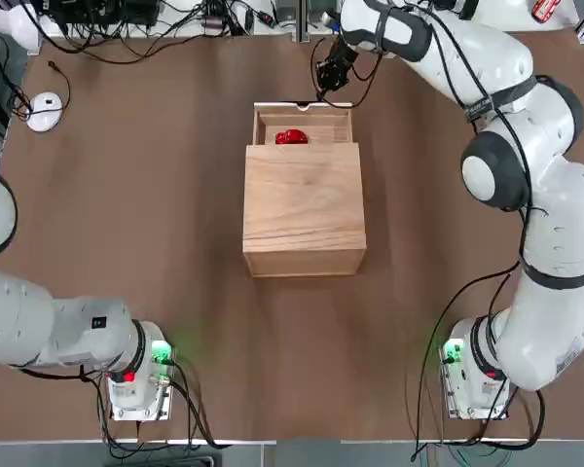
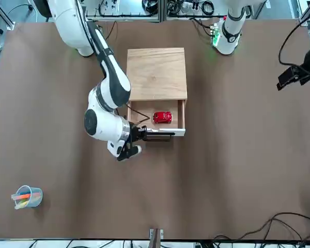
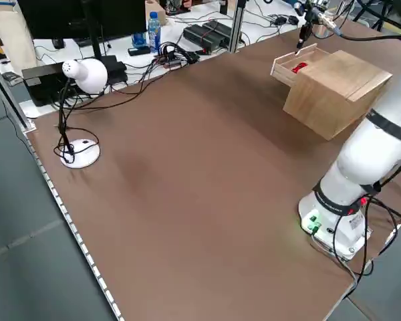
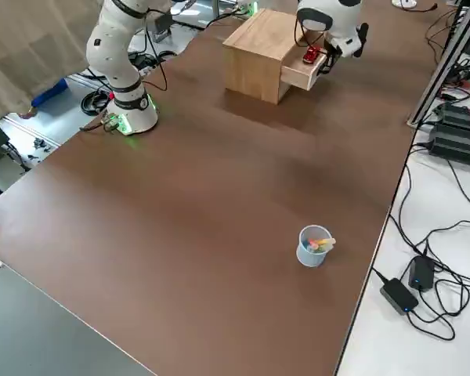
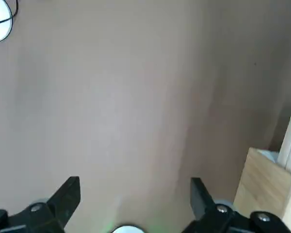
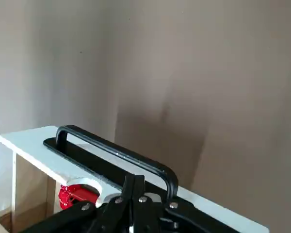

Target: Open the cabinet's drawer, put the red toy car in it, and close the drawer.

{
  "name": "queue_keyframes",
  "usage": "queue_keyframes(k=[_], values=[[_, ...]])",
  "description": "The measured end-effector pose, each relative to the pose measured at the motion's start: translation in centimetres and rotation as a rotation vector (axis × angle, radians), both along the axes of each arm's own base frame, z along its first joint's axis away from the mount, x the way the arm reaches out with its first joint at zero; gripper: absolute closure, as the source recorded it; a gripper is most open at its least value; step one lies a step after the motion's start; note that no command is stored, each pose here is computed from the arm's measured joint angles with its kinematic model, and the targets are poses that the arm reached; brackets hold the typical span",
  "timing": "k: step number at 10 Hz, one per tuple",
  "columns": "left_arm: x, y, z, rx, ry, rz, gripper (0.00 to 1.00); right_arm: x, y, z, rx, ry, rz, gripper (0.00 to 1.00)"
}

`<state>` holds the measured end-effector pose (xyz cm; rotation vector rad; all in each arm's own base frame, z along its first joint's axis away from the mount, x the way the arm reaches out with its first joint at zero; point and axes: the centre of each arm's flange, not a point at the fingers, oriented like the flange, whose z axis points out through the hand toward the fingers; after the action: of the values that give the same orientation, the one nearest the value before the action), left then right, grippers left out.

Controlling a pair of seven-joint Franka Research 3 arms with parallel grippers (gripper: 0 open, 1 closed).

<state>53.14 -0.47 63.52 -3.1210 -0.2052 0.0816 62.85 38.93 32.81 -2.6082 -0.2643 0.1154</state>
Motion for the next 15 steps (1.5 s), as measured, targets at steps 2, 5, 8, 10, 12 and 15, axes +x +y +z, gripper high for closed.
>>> queue_keyframes(k=[2,5,8,10,12,15], values=[[-0.4,-0.2,0.2,-0.003,0.012,-0.029,0.0,-0.1,0.2,-0.4,-0.002,0.003,0.002,0.96],[-0.5,-1.6,0.0,-0.003,0.028,-0.066,0.0,-0.9,1.2,-0.5,-0.005,0.016,0.025,0.96],[0.0,-2.7,-1.1,-0.003,0.048,-0.089,0.0,-1.2,1.2,-0.5,-0.01,0.044,0.045,0.96],[0.3,-2.3,-1.6,-0.003,0.058,-0.081,0.0,-1.7,1.4,-0.5,-0.014,0.081,0.069,0.96],[0.6,-2.2,-2.1,-0.003,0.066,-0.078,0.0,-2.5,1.7,-0.8,-0.019,0.134,0.101,0.96],[1.3,-2.2,-1.5,-0.003,0.038,-0.076,0.0,-4.5,2.7,-1.2,-0.037,0.223,0.171,0.96]])
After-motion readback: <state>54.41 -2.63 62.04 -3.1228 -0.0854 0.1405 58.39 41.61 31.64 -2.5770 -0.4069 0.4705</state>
